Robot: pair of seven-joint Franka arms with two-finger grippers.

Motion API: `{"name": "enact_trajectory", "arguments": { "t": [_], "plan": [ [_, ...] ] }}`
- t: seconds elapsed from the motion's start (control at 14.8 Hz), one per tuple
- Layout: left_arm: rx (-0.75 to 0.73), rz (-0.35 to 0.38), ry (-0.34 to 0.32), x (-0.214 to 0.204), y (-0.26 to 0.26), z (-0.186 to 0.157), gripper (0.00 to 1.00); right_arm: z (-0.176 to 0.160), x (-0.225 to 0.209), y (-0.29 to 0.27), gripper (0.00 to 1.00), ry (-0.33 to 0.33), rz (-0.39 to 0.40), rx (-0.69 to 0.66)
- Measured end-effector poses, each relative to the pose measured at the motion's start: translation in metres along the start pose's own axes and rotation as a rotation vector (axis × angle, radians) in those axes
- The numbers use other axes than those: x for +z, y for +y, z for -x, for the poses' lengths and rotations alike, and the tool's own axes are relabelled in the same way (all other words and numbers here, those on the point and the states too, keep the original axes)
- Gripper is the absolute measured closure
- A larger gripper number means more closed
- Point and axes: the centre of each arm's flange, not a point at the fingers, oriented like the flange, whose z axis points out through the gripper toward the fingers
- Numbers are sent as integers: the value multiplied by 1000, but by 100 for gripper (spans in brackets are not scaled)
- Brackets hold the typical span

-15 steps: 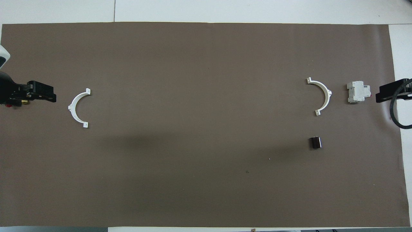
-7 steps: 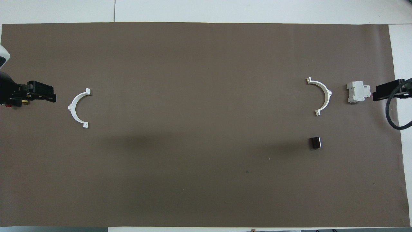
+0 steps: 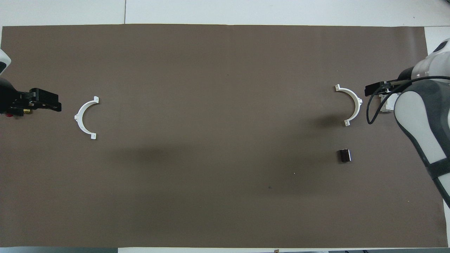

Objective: Assemble drain pipe with both arms
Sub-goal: 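Reach the right gripper down and grasp the nearby white clamp half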

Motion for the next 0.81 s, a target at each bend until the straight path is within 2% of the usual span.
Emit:
{"name": "enact_trajectory", "arguments": {
  "t": [0.14,0.34,0.41,0.47,0.54,0.61,0.75,0.81],
  "plan": [
    [0,0,0,0,0,0,0,-5,41,1,0,-15,0,-44],
    [0,0,0,0,0,0,0,-7,73,4,3,-24,1,-89],
    [0,0,0,0,0,0,0,-7,80,5,7,-22,2,-104],
    [0,0,0,0,0,0,0,-7,85,7,7,-23,1,-115],
    [0,0,0,0,0,0,0,-6,88,9,13,-27,-2,-121],
    [0,0,0,0,0,0,0,-5,90,11,14,-31,-4,-122],
    [0,0,0,0,0,0,0,-2,93,15,26,-36,-10,-118],
    [0,0,0,0,0,0,0,0,96,17,26,-39,-17,-119]
  ]
}}
